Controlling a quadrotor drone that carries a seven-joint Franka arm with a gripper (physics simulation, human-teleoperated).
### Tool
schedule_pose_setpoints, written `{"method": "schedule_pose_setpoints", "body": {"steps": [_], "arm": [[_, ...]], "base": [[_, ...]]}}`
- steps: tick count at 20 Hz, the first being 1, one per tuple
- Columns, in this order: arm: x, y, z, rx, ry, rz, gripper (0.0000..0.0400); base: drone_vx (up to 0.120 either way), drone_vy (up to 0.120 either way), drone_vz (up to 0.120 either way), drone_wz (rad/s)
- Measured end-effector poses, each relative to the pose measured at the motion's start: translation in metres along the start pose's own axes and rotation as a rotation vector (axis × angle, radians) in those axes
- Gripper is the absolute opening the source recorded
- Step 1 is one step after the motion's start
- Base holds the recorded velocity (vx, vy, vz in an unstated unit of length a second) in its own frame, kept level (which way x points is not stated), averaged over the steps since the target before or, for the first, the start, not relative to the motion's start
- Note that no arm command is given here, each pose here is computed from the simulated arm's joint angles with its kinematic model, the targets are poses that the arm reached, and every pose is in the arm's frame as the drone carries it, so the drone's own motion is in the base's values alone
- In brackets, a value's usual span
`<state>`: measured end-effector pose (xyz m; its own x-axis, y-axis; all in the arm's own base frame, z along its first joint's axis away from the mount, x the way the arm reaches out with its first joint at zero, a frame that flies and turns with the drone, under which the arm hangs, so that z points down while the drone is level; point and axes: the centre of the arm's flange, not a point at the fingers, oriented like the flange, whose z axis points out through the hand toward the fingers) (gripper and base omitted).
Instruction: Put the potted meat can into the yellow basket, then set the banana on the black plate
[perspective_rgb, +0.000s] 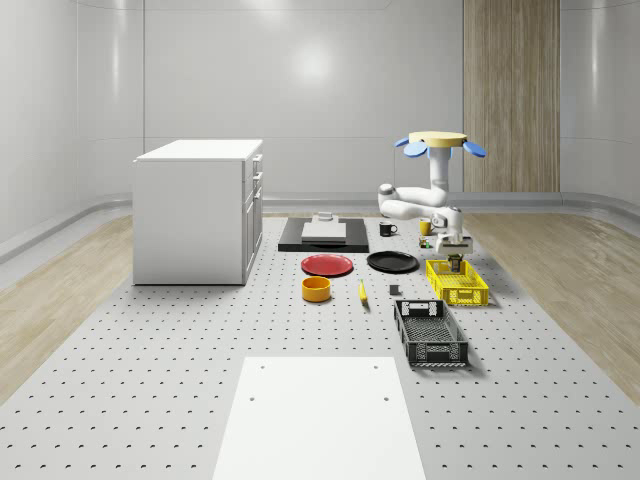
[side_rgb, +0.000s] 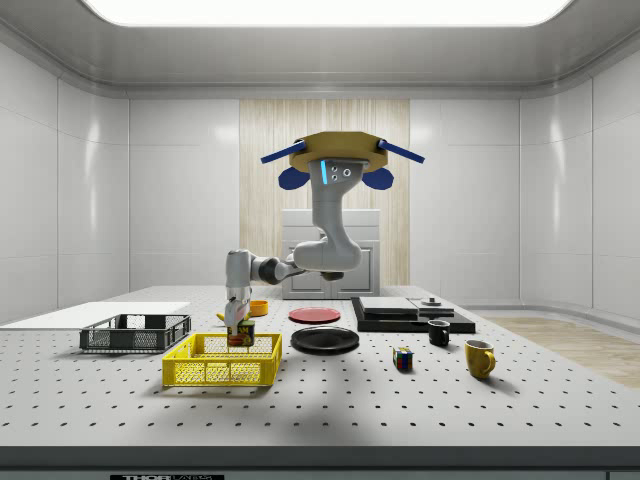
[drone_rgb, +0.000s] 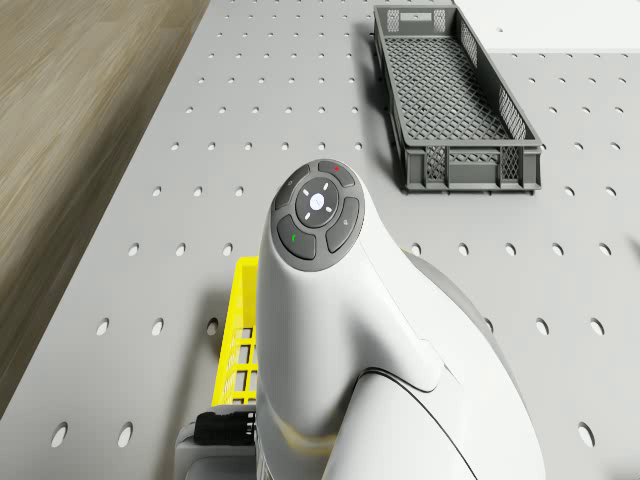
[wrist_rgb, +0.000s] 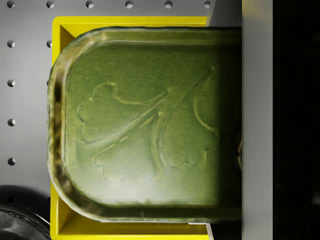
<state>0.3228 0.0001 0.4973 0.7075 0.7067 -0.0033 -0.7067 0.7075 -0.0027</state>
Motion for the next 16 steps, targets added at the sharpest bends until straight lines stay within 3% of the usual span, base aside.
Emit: {"method": "schedule_pose_setpoints", "body": {"steps": [13, 16], "arm": [[0.000, 0.000, 0.048, 0.000, 0.000, 0.001, 0.0282], [0.000, 0.000, 0.053, 0.001, -0.002, 0.001, 0.0344]], "base": [[0.000, 0.000, 0.000, 0.000], [0.000, 0.000, 0.000, 0.000]]}}
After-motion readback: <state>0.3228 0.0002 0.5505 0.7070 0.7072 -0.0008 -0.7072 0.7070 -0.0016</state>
